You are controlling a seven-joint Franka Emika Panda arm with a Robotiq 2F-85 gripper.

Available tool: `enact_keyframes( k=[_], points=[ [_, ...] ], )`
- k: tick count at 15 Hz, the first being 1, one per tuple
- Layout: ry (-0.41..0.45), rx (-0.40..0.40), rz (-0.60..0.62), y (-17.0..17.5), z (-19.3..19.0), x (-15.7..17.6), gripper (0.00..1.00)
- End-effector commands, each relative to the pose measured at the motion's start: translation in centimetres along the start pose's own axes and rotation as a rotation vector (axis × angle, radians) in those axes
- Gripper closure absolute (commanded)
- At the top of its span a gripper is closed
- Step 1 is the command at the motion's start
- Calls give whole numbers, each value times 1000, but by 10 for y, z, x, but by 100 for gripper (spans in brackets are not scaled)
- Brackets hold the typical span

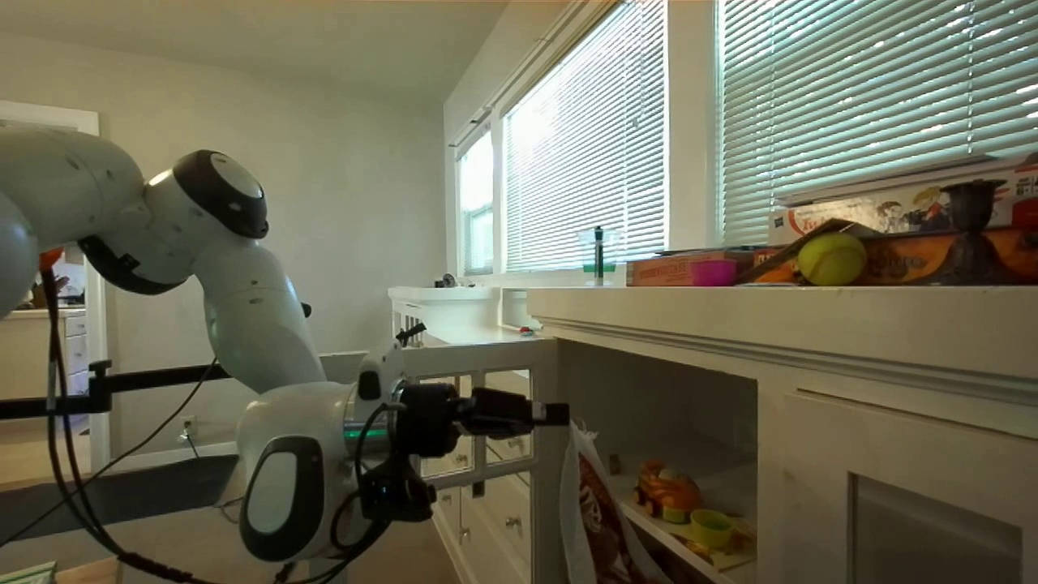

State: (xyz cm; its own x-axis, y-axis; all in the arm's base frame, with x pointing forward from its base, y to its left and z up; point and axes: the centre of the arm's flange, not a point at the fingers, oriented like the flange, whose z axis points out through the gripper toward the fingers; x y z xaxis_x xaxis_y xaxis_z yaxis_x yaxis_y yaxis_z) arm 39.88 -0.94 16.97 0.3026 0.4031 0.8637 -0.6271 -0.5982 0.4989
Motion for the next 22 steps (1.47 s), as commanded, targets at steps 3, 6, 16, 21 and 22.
enact_keyframes(
  k=[3,6,16,21,22],
  points=[
    [71,-45,-42,36,-7,47,100],
    [112,-69,-56,47,-7,68,100],
    [171,-98,-42,56,-4,82,99],
    [177,-113,-42,58,-4,83,100],
    [180,-125,-42,60,-5,85,100]
  ],
)
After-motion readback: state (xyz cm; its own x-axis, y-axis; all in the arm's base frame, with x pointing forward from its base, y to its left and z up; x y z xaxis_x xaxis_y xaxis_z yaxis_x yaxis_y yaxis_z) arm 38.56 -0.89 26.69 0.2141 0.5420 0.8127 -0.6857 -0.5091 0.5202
